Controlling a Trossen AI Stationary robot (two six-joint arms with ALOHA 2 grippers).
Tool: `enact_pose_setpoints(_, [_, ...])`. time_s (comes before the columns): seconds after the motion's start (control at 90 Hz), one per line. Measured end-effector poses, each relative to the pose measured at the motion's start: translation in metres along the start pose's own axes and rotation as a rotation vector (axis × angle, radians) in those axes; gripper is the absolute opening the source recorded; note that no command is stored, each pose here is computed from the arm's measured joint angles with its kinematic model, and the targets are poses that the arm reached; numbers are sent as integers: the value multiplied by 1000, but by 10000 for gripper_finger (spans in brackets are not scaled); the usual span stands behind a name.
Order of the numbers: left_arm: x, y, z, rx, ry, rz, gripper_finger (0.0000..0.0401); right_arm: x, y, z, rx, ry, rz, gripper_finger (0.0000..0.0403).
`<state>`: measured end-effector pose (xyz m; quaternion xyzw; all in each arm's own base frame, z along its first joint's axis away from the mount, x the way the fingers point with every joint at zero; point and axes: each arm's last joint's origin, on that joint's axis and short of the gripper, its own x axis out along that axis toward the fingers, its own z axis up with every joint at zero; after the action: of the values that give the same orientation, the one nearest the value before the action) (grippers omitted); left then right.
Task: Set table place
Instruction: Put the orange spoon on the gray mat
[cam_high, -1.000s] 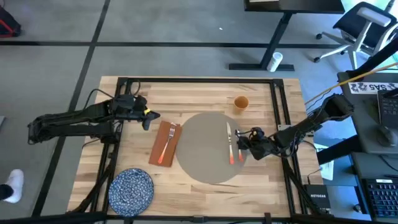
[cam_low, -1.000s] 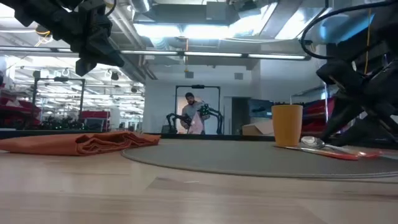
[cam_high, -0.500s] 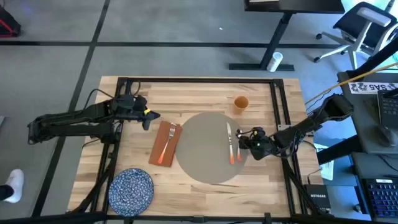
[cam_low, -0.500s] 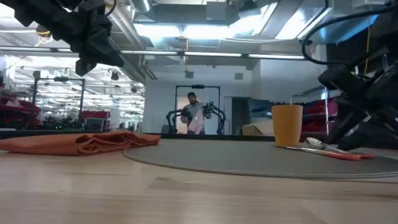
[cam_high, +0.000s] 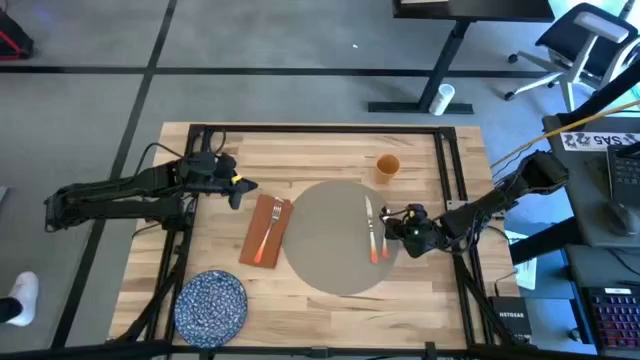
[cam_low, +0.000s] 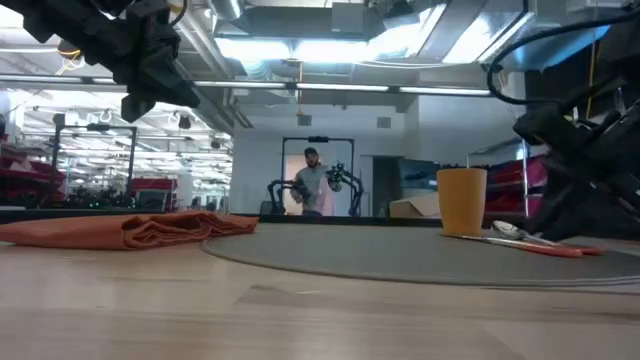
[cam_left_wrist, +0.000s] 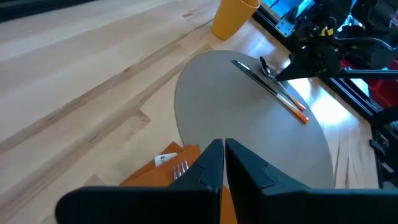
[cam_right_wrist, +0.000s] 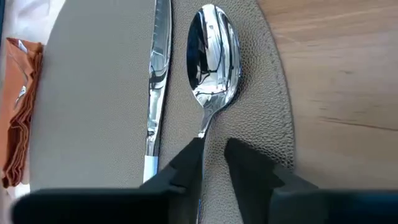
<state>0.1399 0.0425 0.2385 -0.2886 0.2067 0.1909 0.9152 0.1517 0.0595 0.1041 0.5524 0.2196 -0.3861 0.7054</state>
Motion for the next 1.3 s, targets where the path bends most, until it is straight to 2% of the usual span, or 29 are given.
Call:
enact_pose_setpoints(0.078, [0,0,0,0,0,0,0,-1,3,0,-8,-17,17,6])
enact_pose_setpoints(0.344, [0,0,0,0,0,0,0,-5,18,-2,-25,-31,44,2])
enact_pose_setpoints(0.689, [0,0,0,1,1,0,0,-6,22,13,-32,-108,-117,0])
enact_pose_setpoints(1.3, [0,0,0,0,0,1,0,-1,17,28,-17,-162,-220,0])
